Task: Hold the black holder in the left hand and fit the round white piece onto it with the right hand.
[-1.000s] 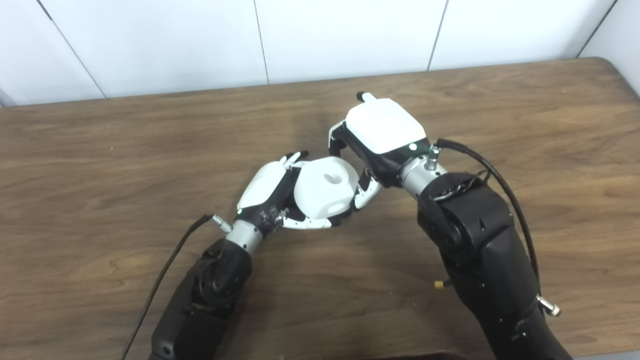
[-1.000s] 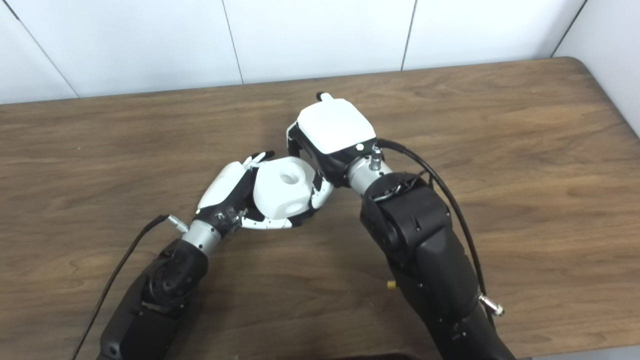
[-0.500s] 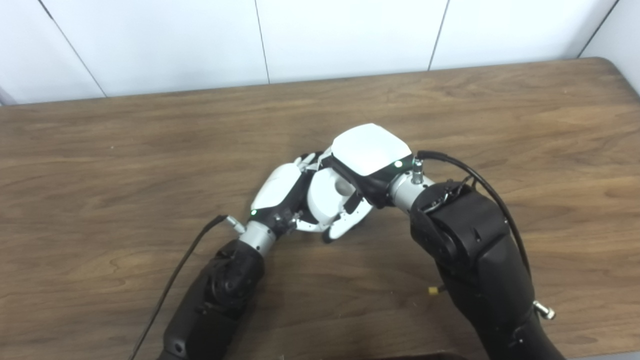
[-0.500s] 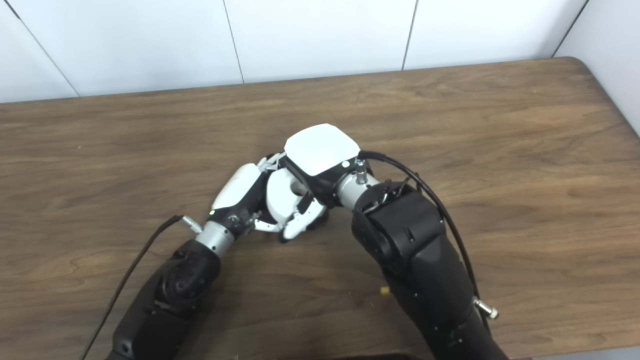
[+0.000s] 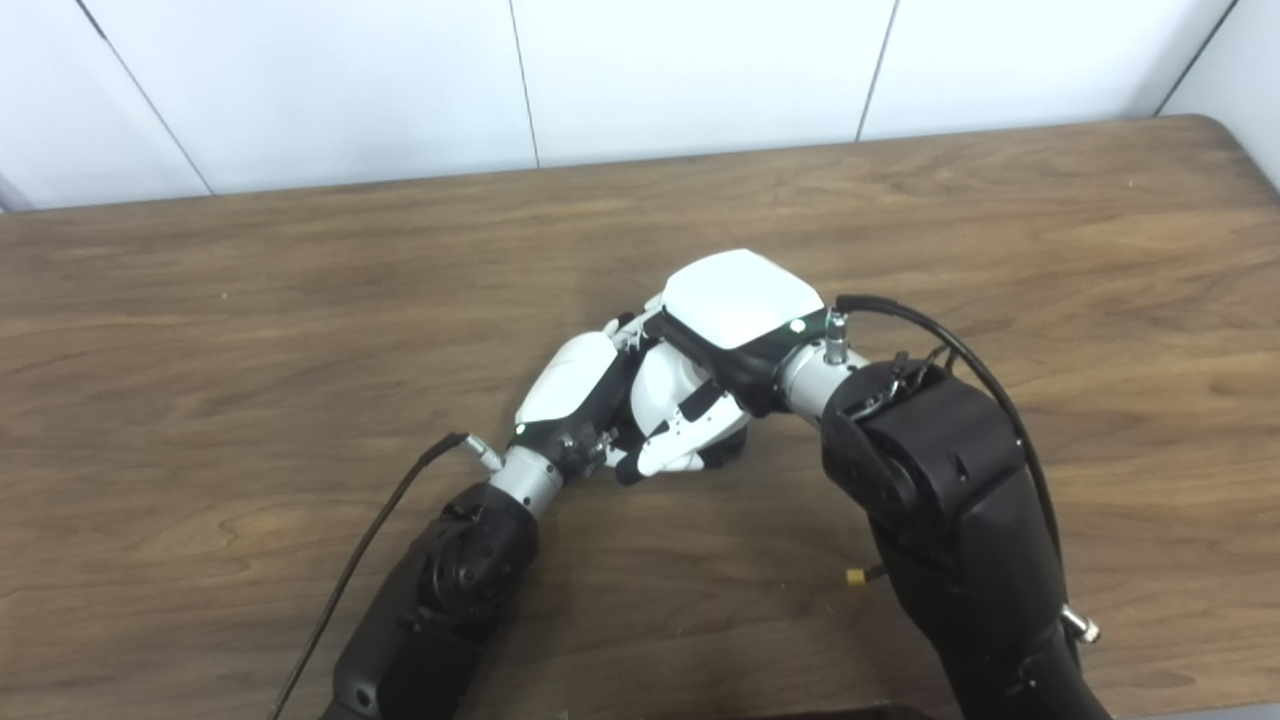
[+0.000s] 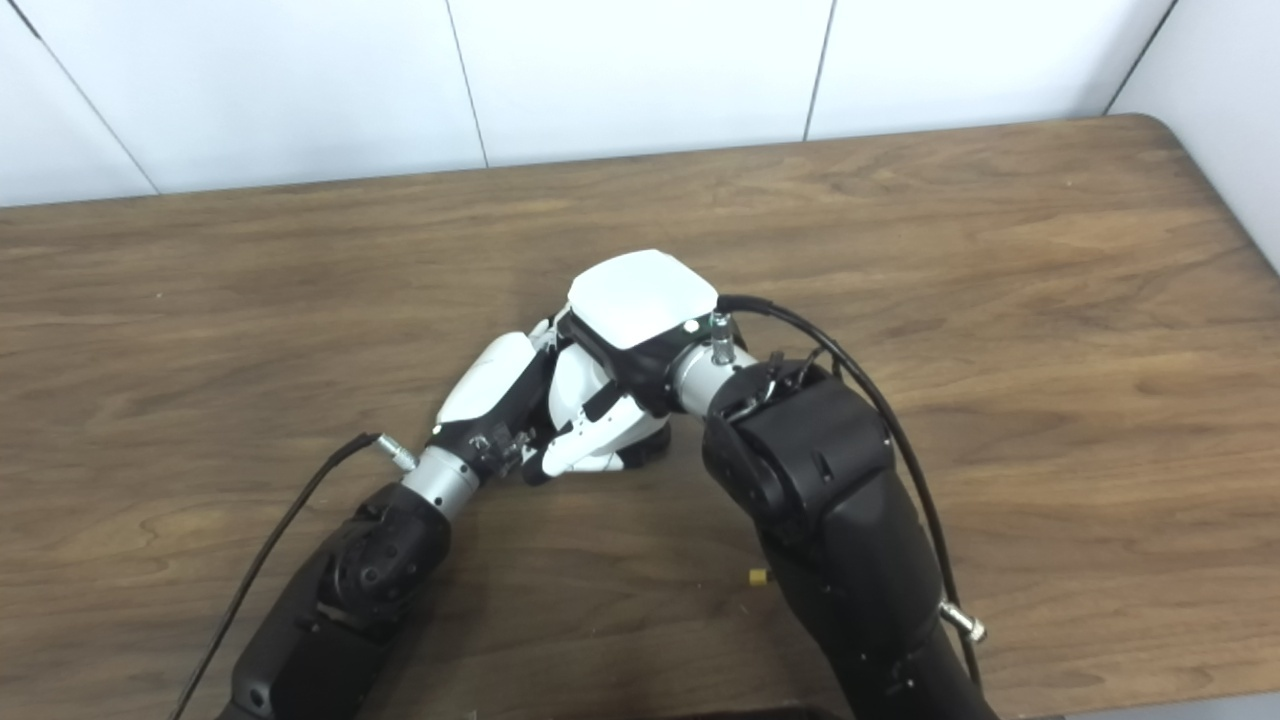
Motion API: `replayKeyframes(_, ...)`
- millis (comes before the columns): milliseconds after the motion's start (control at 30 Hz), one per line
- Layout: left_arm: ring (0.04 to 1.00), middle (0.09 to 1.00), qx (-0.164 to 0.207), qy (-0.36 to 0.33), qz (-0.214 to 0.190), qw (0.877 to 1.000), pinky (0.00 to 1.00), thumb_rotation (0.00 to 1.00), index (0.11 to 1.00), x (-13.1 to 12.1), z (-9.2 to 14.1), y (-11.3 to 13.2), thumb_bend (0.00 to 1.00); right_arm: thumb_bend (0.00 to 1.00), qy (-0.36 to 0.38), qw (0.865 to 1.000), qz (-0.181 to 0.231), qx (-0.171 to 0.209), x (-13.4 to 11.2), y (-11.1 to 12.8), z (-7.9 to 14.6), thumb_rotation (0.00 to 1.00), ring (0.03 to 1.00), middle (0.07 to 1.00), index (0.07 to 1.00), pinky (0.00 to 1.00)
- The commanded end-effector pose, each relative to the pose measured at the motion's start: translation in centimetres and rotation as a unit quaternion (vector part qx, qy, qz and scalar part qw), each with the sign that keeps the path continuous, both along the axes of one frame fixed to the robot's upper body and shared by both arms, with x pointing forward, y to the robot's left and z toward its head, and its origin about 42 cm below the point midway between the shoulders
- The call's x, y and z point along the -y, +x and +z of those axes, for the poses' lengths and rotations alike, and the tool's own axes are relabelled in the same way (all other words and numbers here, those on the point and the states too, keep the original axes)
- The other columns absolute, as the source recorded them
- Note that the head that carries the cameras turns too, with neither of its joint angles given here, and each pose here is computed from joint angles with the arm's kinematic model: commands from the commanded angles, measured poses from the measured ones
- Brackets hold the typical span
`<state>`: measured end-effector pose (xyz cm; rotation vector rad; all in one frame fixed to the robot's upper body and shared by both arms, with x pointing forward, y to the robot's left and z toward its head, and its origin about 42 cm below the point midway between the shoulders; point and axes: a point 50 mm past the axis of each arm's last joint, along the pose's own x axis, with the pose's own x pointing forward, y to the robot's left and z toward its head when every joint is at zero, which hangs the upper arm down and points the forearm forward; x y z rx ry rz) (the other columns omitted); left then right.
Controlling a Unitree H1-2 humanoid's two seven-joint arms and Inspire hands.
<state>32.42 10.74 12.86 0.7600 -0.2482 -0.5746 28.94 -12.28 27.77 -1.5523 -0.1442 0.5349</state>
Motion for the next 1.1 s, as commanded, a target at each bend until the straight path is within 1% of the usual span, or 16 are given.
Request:
replayKeyframes(0, 0.970, 0.817, -0.013, 0.021, -0.014, 1.000, 1.00, 0.05, 0.485, 0.2, -0.9, -0.6, 0.52, 1.00, 0.008, 0.999, 0.011, 0.035, 0.0, -0.2, 1.6, 0.77, 0.892, 0.858, 0.757, 0.76)
replayKeyframes(33, 0.973, 0.820, -0.012, 0.024, -0.015, 1.000, 1.00, 0.05, 0.485, 0.2, -0.9, -0.6, 0.52, 1.00, 0.008, 0.999, 0.012, 0.035, 0.1, -0.2, 1.5, 0.77, 0.898, 0.864, 0.759, 0.77)
replayKeyframes(100, 0.973, 0.821, -0.010, 0.020, -0.017, 1.000, 1.00, 0.06, 0.486, 0.3, -1.0, -0.8, 0.52, 1.00, 0.003, 0.999, 0.018, 0.047, 0.4, -0.2, 1.2, 0.78, 0.902, 0.869, 0.763, 0.78)
replayKeyframes(167, 0.971, 0.815, -0.010, 0.015, -0.019, 1.000, 1.00, 0.06, 0.486, 0.5, -1.0, -1.0, 0.52, 0.99, 0.001, 0.998, 0.023, 0.058, 0.7, -0.2, 0.7, 0.80, 0.921, 0.889, 0.783, 0.82)
replayKeyframes(233, 0.974, 0.814, -0.009, 0.016, -0.023, 1.000, 1.00, 0.06, 0.486, 0.6, -1.1, -1.2, 0.52, 0.96, 0.007, 0.998, 0.023, 0.060, 0.9, -0.2, 0.3, 0.83, 0.976, 0.943, 0.858, 0.91)
replayKeyframes(333, 0.980, 0.820, -0.015, 0.018, -0.022, 0.999, 1.00, 0.06, 0.487, 0.8, -1.0, -1.3, 0.52, 0.94, 0.017, 0.998, 0.020, 0.062, 1.0, -0.2, 0.0, 0.83, 0.998, 0.980, 0.922, 0.97)
replayKeyframes(533, 0.973, 0.814, -0.015, 0.012, -0.024, 1.000, 1.00, 0.06, 0.485, 1.1, -1.1, -1.3, 0.52, 0.93, 0.021, 0.997, 0.024, 0.069, 1.2, -0.1, -0.4, 0.81, 1.000, 1.000, 0.975, 1.00)
replayKeyframes(667, 0.966, 0.803, -0.017, 0.008, -0.022, 1.000, 1.00, 0.06, 0.483, 1.2, -1.4, -1.4, 0.52, 0.93, 0.017, 0.996, 0.029, 0.084, 1.3, 0.1, -0.6, 0.83, 1.000, 1.000, 0.993, 1.00)
replayKeyframes(833, 0.966, 0.804, -0.020, 0.007, -0.023, 1.000, 1.00, 0.05, 0.483, 1.2, -1.5, -1.4, 0.52, 0.92, 0.017, 0.995, 0.033, 0.091, 1.3, 0.2, -0.5, 0.82, 1.000, 1.000, 1.000, 1.00)
replayKeyframes(967, 0.967, 0.802, -0.018, 0.006, -0.023, 1.000, 1.00, 0.06, 0.483, 1.1, -1.5, -1.4, 0.52, 0.93, 0.020, 0.995, 0.034, 0.092, 1.3, 0.2, -0.3, 0.83, 1.000, 1.000, 1.000, 1.00)
replayKeyframes(1067, 0.967, 0.802, -0.017, 0.007, -0.025, 1.000, 1.00, 0.06, 0.483, 1.0, -1.6, -1.3, 0.52, 0.93, 0.031, 0.994, 0.035, 0.095, 1.3, 0.3, 0.1, 0.82, 1.000, 1.000, 0.982, 1.00)
